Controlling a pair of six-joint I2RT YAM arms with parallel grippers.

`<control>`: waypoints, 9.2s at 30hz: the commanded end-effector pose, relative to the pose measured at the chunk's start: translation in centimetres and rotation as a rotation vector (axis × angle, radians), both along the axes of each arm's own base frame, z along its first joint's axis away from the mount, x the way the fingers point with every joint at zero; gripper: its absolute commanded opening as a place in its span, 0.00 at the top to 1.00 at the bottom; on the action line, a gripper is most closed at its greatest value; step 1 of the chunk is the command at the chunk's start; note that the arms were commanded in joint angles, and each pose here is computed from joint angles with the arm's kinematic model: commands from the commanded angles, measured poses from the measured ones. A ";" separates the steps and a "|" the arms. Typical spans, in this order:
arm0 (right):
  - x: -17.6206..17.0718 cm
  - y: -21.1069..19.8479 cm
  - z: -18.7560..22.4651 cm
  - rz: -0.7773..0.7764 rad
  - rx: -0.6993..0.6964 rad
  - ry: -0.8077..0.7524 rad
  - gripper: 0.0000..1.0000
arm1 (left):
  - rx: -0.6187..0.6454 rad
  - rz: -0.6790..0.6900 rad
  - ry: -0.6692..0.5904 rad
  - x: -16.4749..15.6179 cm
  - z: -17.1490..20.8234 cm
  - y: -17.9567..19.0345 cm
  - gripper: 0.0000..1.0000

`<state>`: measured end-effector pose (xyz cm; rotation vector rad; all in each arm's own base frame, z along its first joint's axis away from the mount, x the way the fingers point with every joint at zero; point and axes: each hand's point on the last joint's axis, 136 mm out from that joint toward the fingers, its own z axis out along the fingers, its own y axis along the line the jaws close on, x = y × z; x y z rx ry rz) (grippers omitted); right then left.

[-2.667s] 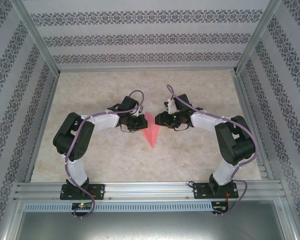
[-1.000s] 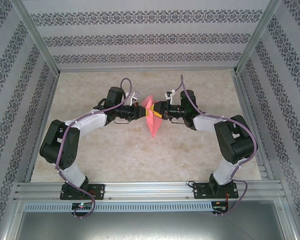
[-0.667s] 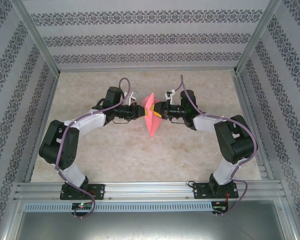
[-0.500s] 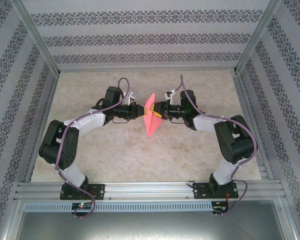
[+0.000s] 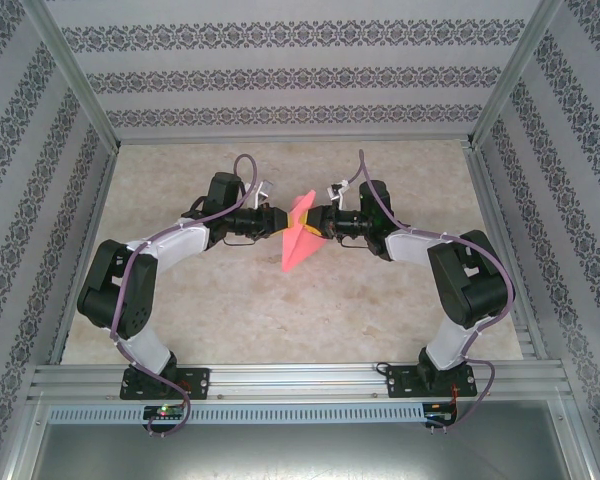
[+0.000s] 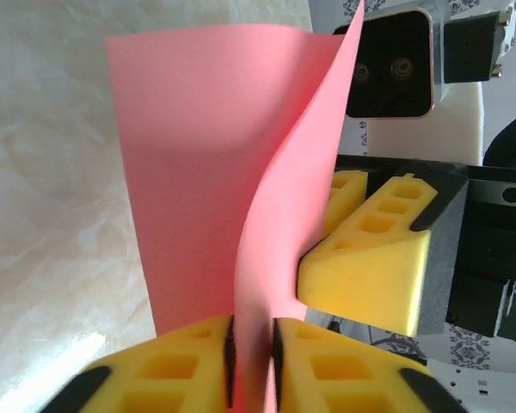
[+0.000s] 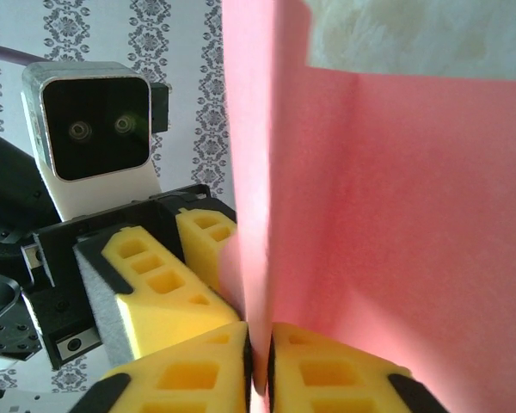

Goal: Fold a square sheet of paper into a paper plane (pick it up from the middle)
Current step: Pick up the paper from the center of the table, then turn over the paper at the center of the table, then fold the wing for the fifth time at the center of the table.

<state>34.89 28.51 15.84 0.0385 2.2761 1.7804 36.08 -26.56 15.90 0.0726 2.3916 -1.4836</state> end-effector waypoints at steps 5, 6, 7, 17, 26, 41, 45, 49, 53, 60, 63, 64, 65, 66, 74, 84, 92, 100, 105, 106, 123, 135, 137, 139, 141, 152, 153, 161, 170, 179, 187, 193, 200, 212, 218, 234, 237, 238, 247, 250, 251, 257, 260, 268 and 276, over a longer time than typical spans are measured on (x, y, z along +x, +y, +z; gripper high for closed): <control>0.1 0.5 1.8 0.027 0.014 -0.066 0.95 | 0.053 0.026 -0.047 -0.8 1.4 1.4 0.59; 0.2 0.5 2.0 0.026 0.015 -0.069 0.95 | 0.053 0.035 -0.048 -0.9 1.5 1.5 0.57; 0.2 0.5 2.1 0.027 0.015 -0.069 0.96 | 0.044 0.043 -0.045 -1.1 1.7 1.6 0.54; 0.1 0.8 4.0 0.040 0.046 -0.099 0.98 | -0.056 0.128 0.034 -2.9 2.1 2.1 0.36; 0.1 1.1 5.3 0.041 0.071 -0.115 0.98 | -0.169 0.108 0.097 -4.0 2.0 0.7 0.31; -0.3 0.9 5.8 0.035 0.062 -0.135 0.98 | -0.090 0.096 0.163 -5.8 -0.3 0.8 0.30; -0.4 0.9 5.5 0.037 0.056 -0.134 0.98 | -0.081 0.085 0.175 -6.3 -0.2 0.7 0.30; -0.3 1.0 5.5 0.035 0.051 -0.138 0.98 | -0.045 0.093 0.181 -6.8 -0.6 1.2 0.30; -0.3 1.2 5.4 0.036 0.052 -0.135 0.98 | -0.079 0.128 0.205 -6.7 -0.3 1.1 0.29; -0.6 1.4 5.4 0.040 0.053 -0.133 0.98 | -0.194 0.155 0.187 -5.4 2.1 0.2 0.32; -0.6 1.2 5.2 0.037 0.049 -0.129 0.98 | -0.205 0.156 0.181 -5.1 2.8 0.1 0.38; -0.6 1.2 5.1 0.037 0.047 -0.125 0.98 | -0.209 0.155 0.179 -5.1 2.9 0.1 0.40; -0.6 1.2 5.0 0.035 0.046 -0.125 0.98 | -0.213 0.152 0.179 -5.1 3.1 0.1 0.42; -0.7 1.2 4.9 0.035 0.045 -0.126 0.98 | -0.214 0.147 0.180 -5.2 3.1 0.0 0.44; -0.6 1.0 4.2 0.032 0.041 -0.112 0.98 | -0.162 0.132 0.172 -5.2 2.8 0.1 0.63; -0.2 0.9 3.5 0.024 0.040 -0.100 0.98 | -0.152 0.114 0.166 -5.3 2.8 0.0 0.79; 0.3 0.7 2.7 0.010 0.036 -0.088 0.95 | -0.148 0.102 0.171 -5.5 2.6 -0.1 0.78; 0.8 0.4 1.6 -0.008 0.024 -0.059 0.93 | -0.143 0.081 0.161 -5.7 2.9 -0.1 0.79; 0.8 0.3 1.0 -0.009 0.016 -0.046 0.92 | -0.126 0.078 0.168 -5.9 2.6 -0.1 0.88; 0.7 0.3 0.9 -0.009 0.014 -0.045 0.92 | -0.122 0.078 0.169 -5.9 2.6 -0.1 0.90; -0.1 -4.3 0.2 -0.072 -0.237 -0.116 0.45 | 0.749 0.158 -0.128 -4.6 2.0 9.4 1.00; -0.5 -9.5 2.8 -0.162 -0.395 -0.167 0.37 | 1.602 -0.076 -0.434 -3.8 -0.9 9.9 1.00; -0.6 -10.3 2.8 -0.176 -0.398 -0.154 0.37 | 1.643 -0.123 -0.473 -4.1 -2.2 8.7 0.99; -0.6 -11.0 2.9 -0.192 -0.396 -0.148 0.37 | 1.670 -0.171 -0.505 -4.4 -3.6 7.4 0.97; -0.6 -11.6 3.0 -0.203 -0.391 -0.148 0.37 | 1.686 -0.207 -0.539 -4.8 -4.9 6.3 0.97; -0.4 -13.1 3.5 -0.237 -0.373 -0.141 0.37 | 1.646 -0.442 -0.560 -9.2 -12.4 0.5 0.87; -0.4 -12.9 3.4 -0.232 -0.359 -0.134 0.37 | 1.615 -0.461 -0.546 -9.8 -12.9 -0.1 0.85; -1.0 -11.2 2.6 -0.180 -0.319 -0.102 0.38 | 1.475 -0.527 -0.477 -12.0 -15.3 -2.2 0.63; -2.4 -9.8 1.6 -0.139 -0.315 -0.075 0.43 | 1.261 -0.540 -0.430 -13.6 -13.5 -4.5 0.47; -3.9 -8.8 0.7 -0.109 -0.316 -0.044 0.52 | 0.856 -0.493 -0.327 -15.2 -6.8 -5.3 0.37; -6.2 -4.0 0.4 -0.024 -0.307 -0.045 0.66 | 0.650 -0.206 -0.196 -11.9 -2.9 1.1 0.38; -8.1 0.6 -1.8 0.055 -0.349 -0.024 0.77 | 0.499 0.048 -0.129 -8.1 -2.3 5.7 0.38; -9.6 4.9 -5.3 0.146 -0.409 0.002 0.84 | 0.387 0.174 -0.024 -5.7 -4.1 7.9 0.39; -10.1 3.0 -11.9 0.194 -0.664 0.042 0.89 | 0.406 0.131 0.050 -5.6 -6.7 7.6 0.39; -10.1 2.3 -13.5 0.202 -0.708 0.057 0.89 | 0.416 0.122 0.060 -5.7 -6.7 7.6 0.39; -10.7 0.1 -16.2 0.195 -0.712 0.091 0.92 | 0.374 0.135 0.152 -6.5 -8.9 5.8 0.44; -10.9 -0.2 -16.4 0.193 -0.699 0.098 0.93 | 0.348 0.152 0.153 -6.3 -9.3 4.7 0.45; -10.9 -0.3 -16.5 0.191 -0.693 0.100 0.93 | 0.347 0.154 0.157 -6.3 -9.5 4.3 0.46; -11.0 -0.8 -16.8 0.179 -0.657 0.101 0.96 | 0.302 0.201 0.202 -5.3 -11.7 2.1 0.51; -11.1 -1.1 -17.1 0.175 -0.655 0.107 0.96 | 0.282 0.204 0.217 -5.0 -12.3 1.3 0.54; -11.2 -1.2 -17.3 0.173 -0.652 0.110 0.97 | 0.287 0.203 0.219 -4.9 -12.6 1.2 0.54; -11.4 -1.8 -17.8 0.164 -0.647 0.123 0.98 | 0.232 0.190 0.206 -4.3 -12.0 -0.2 0.57; -11.3 -1.9 -17.8 0.155 -0.639 0.120 0.98 | 0.229 0.178 0.187 -4.0 -11.2 -0.6 0.60; -11.1 -2.0 -17.8 0.145 -0.619 0.121 0.98 | 0.237 0.142 0.165 -4.4 -9.7 -0.9 0.69; -10.5 -1.7 -17.2 0.126 -0.594 0.113 0.98 | 0.294 0.083 0.186 -6.0 -10.4 -1.2 0.78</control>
